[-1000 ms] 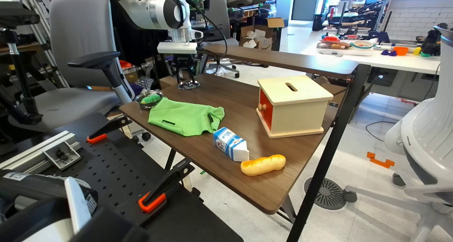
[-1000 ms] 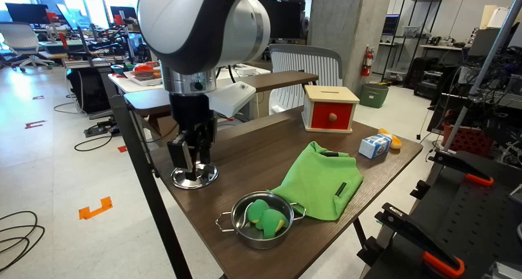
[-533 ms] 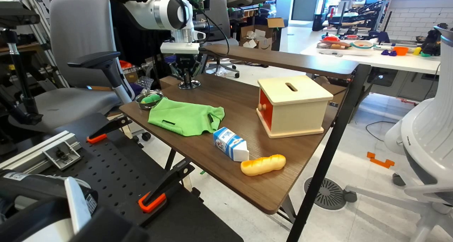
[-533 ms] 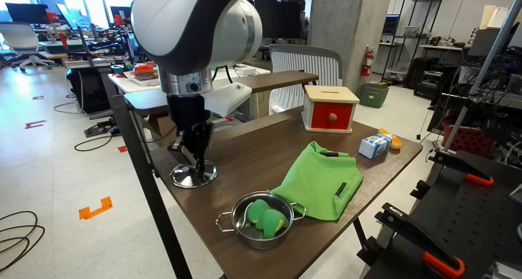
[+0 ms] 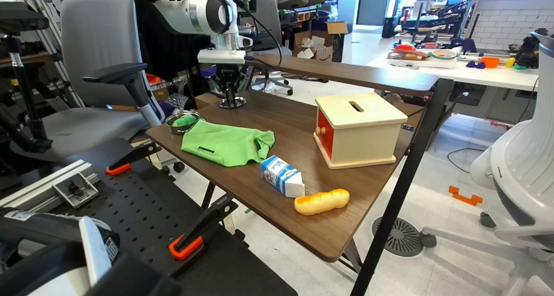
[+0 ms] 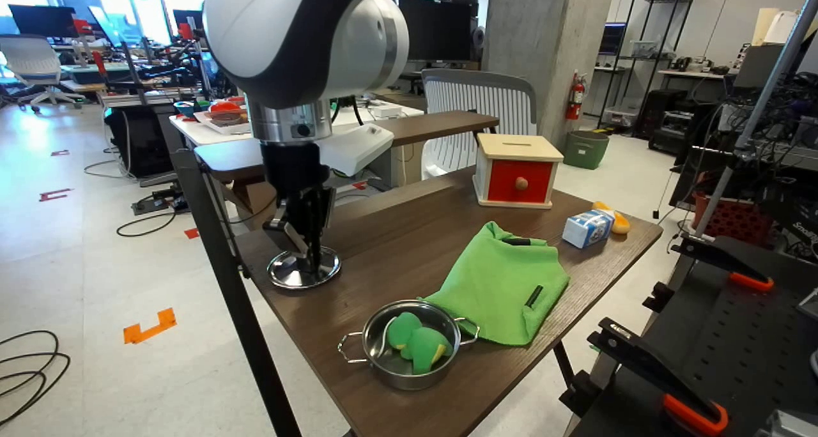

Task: Put the lid on the pot

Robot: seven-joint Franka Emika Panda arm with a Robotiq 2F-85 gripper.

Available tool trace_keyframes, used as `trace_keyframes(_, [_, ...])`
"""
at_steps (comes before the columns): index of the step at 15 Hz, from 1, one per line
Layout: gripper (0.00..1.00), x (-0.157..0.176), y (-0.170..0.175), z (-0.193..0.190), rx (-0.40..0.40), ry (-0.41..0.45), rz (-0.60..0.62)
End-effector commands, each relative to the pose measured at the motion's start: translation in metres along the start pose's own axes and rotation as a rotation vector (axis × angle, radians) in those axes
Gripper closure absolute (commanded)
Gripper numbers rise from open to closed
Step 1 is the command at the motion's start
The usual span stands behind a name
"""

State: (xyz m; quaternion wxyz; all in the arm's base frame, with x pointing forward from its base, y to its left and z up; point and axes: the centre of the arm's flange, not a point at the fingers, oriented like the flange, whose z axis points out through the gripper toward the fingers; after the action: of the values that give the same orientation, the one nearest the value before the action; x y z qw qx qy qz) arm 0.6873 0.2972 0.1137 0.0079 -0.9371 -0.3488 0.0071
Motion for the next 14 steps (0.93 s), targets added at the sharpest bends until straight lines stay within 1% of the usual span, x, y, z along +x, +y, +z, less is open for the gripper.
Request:
trace_keyframes(1, [0.95, -0.021, -0.010, -0.041, 0.006, -0.021, -0.058])
trace_keyframes(5, [0.95, -0.051, -0.031, -0.087, -0.017, -0.023, -0.145])
trace_keyframes(7, [0.95, -0.073, -0.045, -0.106, -0.030, -0.042, -0.191])
trace_keyframes(8, [0.95, -0.085, -0.051, -0.115, -0.023, -0.054, -0.215])
trace_keyframes(11, [0.95, -0.118, -0.069, -0.130, 0.005, -0.060, -0.271])
trace_keyframes(14, [0.95, -0.154, -0.089, -0.128, 0.008, -0.091, -0.289])
